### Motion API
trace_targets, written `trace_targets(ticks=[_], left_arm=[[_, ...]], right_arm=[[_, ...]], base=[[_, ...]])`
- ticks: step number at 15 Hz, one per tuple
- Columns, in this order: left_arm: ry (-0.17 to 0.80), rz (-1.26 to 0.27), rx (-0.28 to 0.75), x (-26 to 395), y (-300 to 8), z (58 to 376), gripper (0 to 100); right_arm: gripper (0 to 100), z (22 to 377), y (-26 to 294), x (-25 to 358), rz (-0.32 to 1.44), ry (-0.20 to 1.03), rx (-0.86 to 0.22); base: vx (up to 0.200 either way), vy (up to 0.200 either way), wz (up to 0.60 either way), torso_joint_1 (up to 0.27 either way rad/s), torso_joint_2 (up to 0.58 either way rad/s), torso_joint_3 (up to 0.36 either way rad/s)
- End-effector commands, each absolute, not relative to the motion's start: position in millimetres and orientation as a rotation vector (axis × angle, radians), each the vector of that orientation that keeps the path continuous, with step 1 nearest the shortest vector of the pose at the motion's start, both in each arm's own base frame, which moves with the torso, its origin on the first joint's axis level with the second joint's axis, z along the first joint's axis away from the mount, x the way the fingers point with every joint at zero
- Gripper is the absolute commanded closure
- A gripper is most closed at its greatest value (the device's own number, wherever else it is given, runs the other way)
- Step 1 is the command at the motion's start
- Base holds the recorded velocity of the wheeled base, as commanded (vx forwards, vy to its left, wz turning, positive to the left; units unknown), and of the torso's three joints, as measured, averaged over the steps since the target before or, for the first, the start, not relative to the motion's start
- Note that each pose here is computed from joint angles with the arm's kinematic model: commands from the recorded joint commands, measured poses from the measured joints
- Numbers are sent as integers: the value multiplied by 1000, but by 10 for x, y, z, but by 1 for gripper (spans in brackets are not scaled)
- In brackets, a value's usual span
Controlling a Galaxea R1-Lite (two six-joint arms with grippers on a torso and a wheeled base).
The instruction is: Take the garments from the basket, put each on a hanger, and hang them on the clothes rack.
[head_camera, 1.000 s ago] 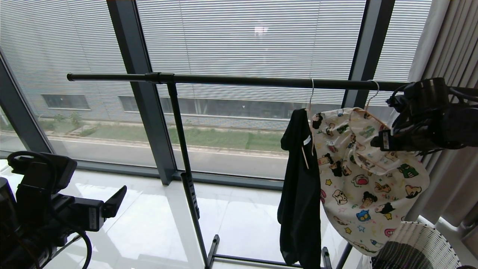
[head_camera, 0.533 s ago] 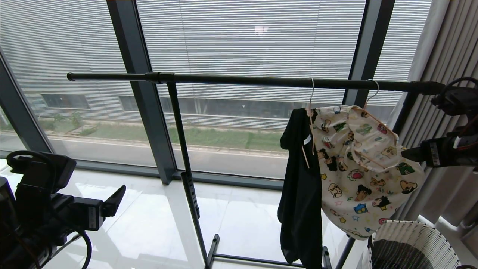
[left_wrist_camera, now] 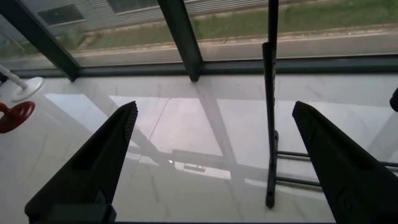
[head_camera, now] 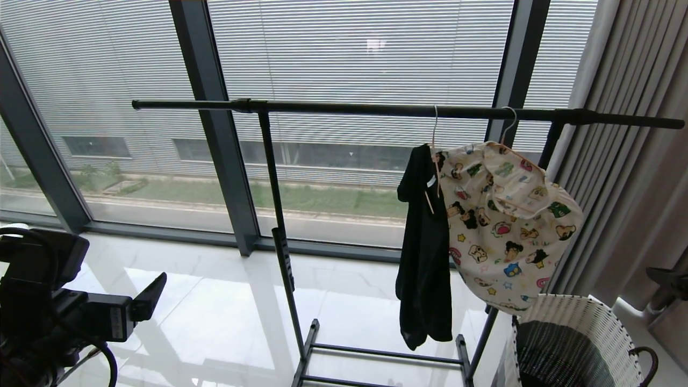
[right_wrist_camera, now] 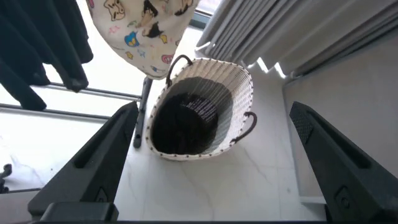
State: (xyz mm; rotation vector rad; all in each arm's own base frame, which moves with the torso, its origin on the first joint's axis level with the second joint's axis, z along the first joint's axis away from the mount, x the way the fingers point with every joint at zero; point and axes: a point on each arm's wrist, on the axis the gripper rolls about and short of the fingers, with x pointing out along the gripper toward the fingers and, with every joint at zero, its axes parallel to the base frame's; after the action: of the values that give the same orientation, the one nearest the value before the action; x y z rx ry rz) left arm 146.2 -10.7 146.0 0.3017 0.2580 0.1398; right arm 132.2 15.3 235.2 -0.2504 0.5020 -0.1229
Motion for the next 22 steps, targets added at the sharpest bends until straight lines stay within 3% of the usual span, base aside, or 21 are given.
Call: trace_targets(ticks=[1, 4, 9, 16, 22], left_arm=[[236, 154, 296, 1343, -80, 1457, 0], [200, 178, 295, 1127, -45, 1425, 0], [182, 317, 279, 833, 65, 1311, 0], [190, 355, 277, 834, 97, 1308, 0], [190, 354, 275, 834, 97, 1308, 0]], right_arm=[[0, 2360, 109, 1177, -141, 469, -243], [0, 2245, 76, 973, -138, 461, -265], [0, 2088, 15, 685, -164, 431, -269], [0, 1971, -22, 524, -189, 417, -289], [0, 1914, -28, 465, -189, 413, -299]], base=[[-200, 0, 0, -7, 2, 7], [-200, 0, 0, 1, -1, 4], [0, 0, 0, 0, 0, 0], [0, 0, 0, 0, 0, 0], [0, 0, 0, -181, 412, 226]])
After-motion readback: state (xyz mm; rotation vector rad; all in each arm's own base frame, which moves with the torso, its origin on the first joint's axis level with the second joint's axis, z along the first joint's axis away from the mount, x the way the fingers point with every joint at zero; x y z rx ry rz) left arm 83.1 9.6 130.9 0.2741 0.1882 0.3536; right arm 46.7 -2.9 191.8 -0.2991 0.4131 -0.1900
